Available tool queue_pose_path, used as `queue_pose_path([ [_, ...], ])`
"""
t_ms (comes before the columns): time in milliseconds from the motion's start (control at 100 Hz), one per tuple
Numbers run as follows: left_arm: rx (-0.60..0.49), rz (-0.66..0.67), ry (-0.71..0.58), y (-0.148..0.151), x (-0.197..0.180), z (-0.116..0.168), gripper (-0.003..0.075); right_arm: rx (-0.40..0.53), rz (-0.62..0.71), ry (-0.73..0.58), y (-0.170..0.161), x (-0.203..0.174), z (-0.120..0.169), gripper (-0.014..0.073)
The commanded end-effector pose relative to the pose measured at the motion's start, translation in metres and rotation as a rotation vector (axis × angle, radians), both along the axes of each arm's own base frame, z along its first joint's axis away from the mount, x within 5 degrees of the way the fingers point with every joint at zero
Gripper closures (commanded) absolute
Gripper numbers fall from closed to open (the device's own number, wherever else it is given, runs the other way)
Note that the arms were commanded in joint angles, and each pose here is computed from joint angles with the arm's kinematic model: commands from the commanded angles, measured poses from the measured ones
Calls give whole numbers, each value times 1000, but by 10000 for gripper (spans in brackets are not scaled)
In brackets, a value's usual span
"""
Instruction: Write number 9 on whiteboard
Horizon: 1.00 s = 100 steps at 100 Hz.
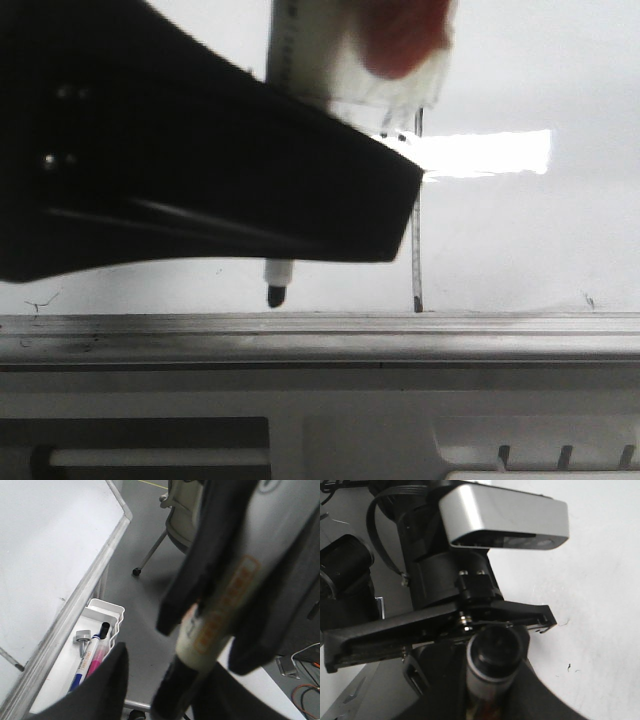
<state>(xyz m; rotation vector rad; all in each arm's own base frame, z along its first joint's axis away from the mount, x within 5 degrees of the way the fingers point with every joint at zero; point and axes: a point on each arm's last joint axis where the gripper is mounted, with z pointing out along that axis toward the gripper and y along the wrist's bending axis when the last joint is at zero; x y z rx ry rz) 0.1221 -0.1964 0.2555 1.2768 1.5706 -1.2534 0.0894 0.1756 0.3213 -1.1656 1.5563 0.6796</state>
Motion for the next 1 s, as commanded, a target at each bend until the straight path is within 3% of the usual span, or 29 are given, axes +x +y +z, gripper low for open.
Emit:
queue_pose_path([
  [0,-89,13,12,-4,2,17,636,78,-22,-31,0,2,17,669],
  [100,-104,-9,17,-4,0,18,736,64,-12,-21,0,1,16,669],
  [310,-107,-14,18,-4,-1,18,739,43,3,3,0,-1,13,666],
  [380,-107,-14,18,-4,-1,18,739,37,6,7,0,-1,13,629],
  [480,-106,-15,17,-4,-1,18,739,36,7,8,0,-2,13,451],
  [630,-103,-14,21,-3,-1,17,739,58,-15,-8,-1,1,15,-3],
  [690,-100,-12,30,-3,-2,15,739,82,-37,-23,-4,3,19,-76],
  [870,-68,14,100,1,-5,2,739,155,-125,-72,-27,8,34,34],
  [930,-61,16,109,2,-6,-1,739,180,-157,-91,-38,7,40,134],
  [990,-58,17,111,3,-7,-1,739,197,-177,-105,-46,6,44,287],
])
